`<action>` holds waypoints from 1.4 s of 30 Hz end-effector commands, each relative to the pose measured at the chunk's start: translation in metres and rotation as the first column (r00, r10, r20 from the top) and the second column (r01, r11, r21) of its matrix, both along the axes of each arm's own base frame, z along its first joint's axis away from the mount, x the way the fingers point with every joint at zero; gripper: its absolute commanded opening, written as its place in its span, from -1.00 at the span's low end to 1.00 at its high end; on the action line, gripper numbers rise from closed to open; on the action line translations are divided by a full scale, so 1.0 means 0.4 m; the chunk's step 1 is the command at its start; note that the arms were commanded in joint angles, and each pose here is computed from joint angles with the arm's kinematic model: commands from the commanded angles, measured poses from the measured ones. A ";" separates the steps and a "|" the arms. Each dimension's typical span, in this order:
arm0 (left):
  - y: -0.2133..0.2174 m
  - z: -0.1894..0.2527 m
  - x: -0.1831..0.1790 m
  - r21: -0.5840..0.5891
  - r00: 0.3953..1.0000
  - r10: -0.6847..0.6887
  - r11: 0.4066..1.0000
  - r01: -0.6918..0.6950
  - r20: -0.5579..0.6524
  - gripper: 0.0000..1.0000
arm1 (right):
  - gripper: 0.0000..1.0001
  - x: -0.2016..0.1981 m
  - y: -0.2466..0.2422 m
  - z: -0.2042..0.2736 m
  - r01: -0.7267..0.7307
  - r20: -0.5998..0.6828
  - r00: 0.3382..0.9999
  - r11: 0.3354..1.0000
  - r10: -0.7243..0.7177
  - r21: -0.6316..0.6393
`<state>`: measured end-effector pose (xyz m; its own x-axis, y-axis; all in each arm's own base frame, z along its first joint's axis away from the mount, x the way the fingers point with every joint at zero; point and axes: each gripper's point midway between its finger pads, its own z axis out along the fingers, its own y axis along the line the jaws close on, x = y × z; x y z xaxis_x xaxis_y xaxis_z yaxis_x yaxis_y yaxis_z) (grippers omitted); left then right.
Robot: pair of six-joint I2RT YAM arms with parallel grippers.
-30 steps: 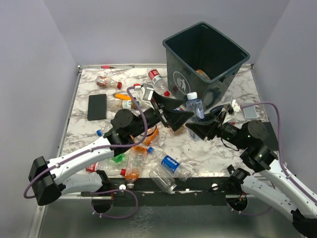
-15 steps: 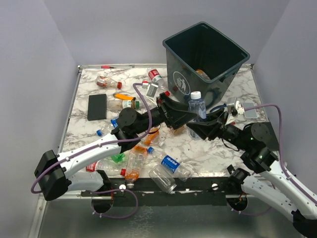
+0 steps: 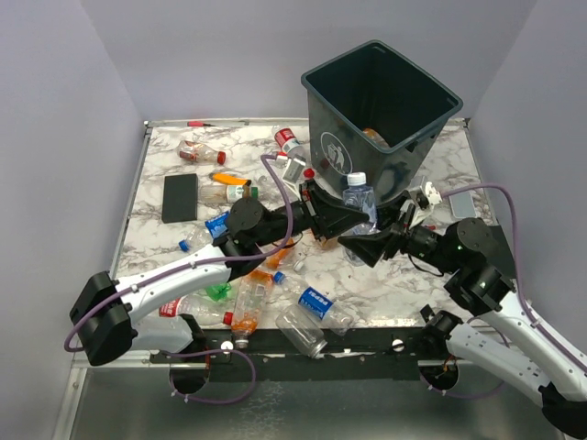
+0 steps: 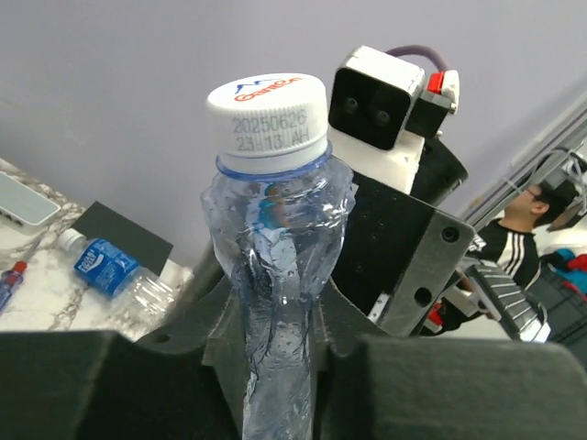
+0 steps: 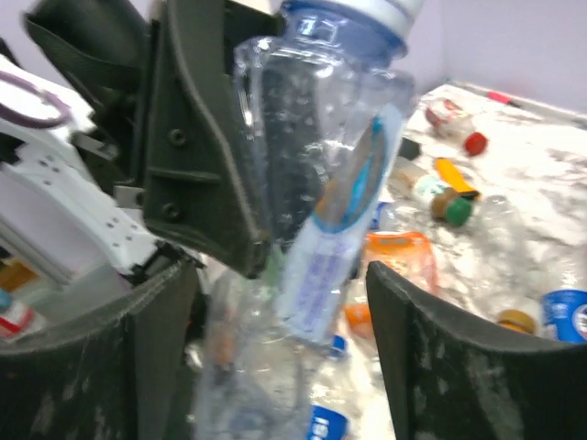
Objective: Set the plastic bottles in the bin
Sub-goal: Place the plastic bottle in the trash bin.
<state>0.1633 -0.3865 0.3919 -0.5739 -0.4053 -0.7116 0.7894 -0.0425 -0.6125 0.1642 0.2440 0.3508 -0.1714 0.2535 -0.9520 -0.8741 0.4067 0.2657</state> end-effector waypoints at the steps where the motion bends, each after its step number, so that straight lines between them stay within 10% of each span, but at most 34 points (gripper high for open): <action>1: 0.039 0.042 -0.025 -0.016 0.992 0.042 0.999 -0.041 0.118 -0.70 | 0.71 -0.012 -0.017 -0.020 0.007 -0.095 0.995 0.996 -0.015 -0.084; 14: 0.114 -0.046 0.039 0.192 0.893 0.230 0.927 -0.322 0.388 -0.90 | 0.90 -0.010 -0.105 0.274 0.178 -0.052 0.983 0.982 -0.176 0.056; 27: 0.126 -0.059 0.019 0.226 0.881 0.191 0.923 -0.312 0.434 -0.90 | 0.59 0.095 0.051 0.214 0.065 -0.203 0.976 0.995 -0.078 -0.071; 39: 0.122 -0.062 0.026 0.232 0.882 0.199 0.919 -0.320 0.427 -0.90 | -0.29 0.110 0.062 0.158 0.059 -0.253 0.963 0.989 -0.091 -0.132; 42: 0.123 -0.060 0.029 0.231 0.881 0.204 0.917 -0.324 0.428 -0.90 | 0.09 0.106 0.064 0.153 0.047 -0.257 0.963 0.988 -0.084 -0.147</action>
